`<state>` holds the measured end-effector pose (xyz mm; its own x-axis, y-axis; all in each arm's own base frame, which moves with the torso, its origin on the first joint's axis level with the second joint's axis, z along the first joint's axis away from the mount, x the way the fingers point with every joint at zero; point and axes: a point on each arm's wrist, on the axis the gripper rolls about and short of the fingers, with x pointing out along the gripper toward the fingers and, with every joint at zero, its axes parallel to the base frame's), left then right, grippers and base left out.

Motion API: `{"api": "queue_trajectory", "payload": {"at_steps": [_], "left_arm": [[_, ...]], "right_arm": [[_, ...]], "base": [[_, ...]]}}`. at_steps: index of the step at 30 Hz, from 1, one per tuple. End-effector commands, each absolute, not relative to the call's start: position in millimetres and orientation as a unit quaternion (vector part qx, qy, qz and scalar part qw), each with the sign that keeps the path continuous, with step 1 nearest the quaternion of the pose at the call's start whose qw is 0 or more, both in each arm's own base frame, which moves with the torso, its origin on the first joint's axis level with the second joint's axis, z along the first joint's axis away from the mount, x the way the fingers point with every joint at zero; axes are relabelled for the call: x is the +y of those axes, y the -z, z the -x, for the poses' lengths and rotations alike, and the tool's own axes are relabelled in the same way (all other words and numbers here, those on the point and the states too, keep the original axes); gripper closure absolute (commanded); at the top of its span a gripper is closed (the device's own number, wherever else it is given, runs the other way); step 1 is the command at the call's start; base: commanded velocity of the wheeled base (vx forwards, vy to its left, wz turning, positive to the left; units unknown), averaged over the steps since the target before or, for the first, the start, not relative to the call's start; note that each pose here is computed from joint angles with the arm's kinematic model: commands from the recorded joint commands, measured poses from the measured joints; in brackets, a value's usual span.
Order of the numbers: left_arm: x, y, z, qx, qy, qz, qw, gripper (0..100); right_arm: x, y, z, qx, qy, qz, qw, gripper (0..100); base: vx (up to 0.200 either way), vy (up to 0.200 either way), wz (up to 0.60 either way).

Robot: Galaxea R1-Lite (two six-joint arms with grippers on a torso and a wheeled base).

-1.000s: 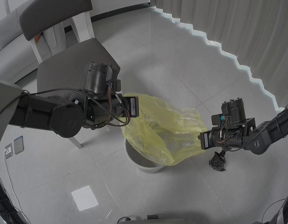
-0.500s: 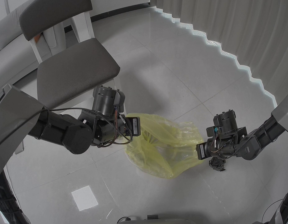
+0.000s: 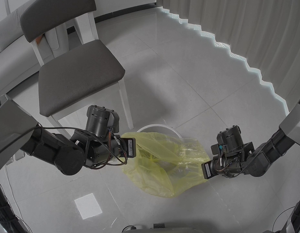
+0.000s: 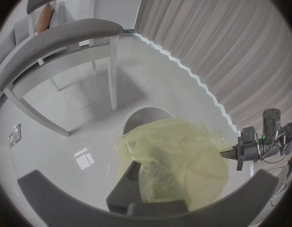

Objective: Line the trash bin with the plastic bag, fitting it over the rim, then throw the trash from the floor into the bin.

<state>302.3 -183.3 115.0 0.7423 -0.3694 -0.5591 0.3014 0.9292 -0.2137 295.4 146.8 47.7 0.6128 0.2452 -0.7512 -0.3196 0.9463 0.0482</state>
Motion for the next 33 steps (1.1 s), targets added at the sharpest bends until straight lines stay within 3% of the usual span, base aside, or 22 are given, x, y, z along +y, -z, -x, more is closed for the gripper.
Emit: {"api": "queue_trajectory", "payload": {"at_steps": [1, 8, 19, 27, 33], "left_arm": [[-174, -120, -295, 0.310, 0.175, 0.057, 0.933, 100], [-163, -126, -295, 0.306, 0.170, 0.063, 0.935, 100], [-153, -118, -290, 0.321, 0.159, 0.057, 0.932, 100], [-166, -104, -322, 0.320, 0.152, 0.057, 0.933, 100], [-181, -107, -354, 0.297, 0.154, 0.064, 0.940, 100]], "right_arm": [[150, -53, -291, 0.404, -0.164, 0.046, 0.899, 100], [152, -69, -287, 0.385, -0.165, 0.048, 0.907, 100], [159, -37, -291, 0.422, -0.163, 0.059, 0.890, 100], [162, -21, -320, 0.422, -0.149, 0.051, 0.893, 100], [153, -24, -355, 0.394, -0.126, 0.029, 0.910, 100]], "base": [[0.000, 0.000, 0.00], [0.000, 0.000, 0.00], [0.000, 0.000, 0.00], [0.000, 0.000, 0.00], [0.000, 0.000, 0.00]]}}
